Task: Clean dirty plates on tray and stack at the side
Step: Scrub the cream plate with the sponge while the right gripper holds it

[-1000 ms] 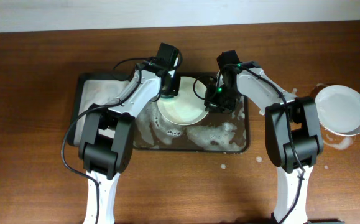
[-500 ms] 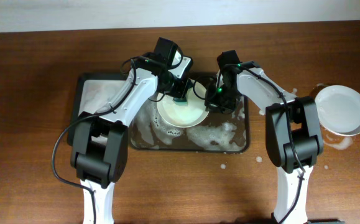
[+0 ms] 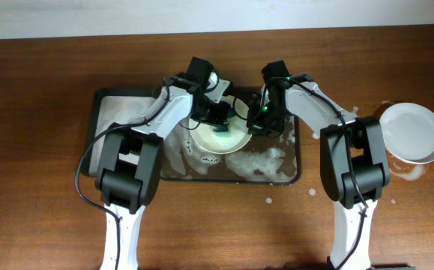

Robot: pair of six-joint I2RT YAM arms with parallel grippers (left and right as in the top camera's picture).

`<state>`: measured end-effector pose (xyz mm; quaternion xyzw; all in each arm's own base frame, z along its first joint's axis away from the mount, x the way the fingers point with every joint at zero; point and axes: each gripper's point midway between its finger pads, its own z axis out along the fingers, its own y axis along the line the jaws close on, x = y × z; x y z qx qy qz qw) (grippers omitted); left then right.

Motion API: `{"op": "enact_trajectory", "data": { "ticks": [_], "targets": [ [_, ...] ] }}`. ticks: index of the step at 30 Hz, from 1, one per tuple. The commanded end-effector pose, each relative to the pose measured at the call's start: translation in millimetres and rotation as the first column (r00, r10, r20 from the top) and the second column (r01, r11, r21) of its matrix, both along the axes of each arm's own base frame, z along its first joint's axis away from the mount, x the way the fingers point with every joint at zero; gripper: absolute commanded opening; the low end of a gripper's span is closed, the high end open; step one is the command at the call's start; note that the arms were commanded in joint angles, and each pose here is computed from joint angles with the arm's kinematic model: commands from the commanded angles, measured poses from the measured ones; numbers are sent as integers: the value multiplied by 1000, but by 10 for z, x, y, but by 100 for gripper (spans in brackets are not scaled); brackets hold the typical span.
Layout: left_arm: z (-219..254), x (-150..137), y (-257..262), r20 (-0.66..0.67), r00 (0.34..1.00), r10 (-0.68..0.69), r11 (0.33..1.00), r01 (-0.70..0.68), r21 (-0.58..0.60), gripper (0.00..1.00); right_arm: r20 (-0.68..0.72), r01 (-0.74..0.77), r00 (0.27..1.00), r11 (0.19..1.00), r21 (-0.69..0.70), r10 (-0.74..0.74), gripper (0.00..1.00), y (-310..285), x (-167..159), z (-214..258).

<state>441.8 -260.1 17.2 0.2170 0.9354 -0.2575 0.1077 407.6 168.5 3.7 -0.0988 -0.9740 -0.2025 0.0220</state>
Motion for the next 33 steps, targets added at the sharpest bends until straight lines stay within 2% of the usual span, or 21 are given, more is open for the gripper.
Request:
{"op": "enact_trajectory", "data": {
  "ticks": [1, 5, 12, 19, 23, 28, 31, 33],
  "targets": [
    [-50, 92, 221, -15, 999, 37, 999, -37, -6, 0, -28, -10, 1000, 997, -82, 8, 4, -139, -108, -160],
    [-149, 171, 574, -7, 995, 97, 990, -96, 101, 0, -28, -10, 1000, 997, -82, 8, 4, -138, -107, -160],
    [-209, 227, 743, 34, 993, 110, 974, -114, 198, 0, -29, -10, 1000, 997, -82, 8, 4, -138, -109, -160],
    [-287, 313, 1159, 113, 977, 179, 885, -210, 416, 0, -29, -10, 1000, 997, -78, 8, 4, -132, -111, -158],
    [-264, 336, 1208, 124, 971, 205, 868, -239, 435, 0, -29, -11, 1000, 997, -78, 8, 4, -132, -110, -158],
    [211, 497, 1190, 147, 958, 248, 857, -287, 427, 0, -29, -10, 1000, 997, -79, 8, 4, -132, -109, -158],
    [545, 569, 1280, 185, 946, 266, 826, -323, 462, 0, -29, -11, 1000, 997, -79, 8, 4, -132, -108, -158],
    [715, 534, 1326, 178, 928, 328, 800, -373, 470, 0, -29, -11, 1000, 997, -79, 8, 4, -132, -109, -158]
  ]
}}
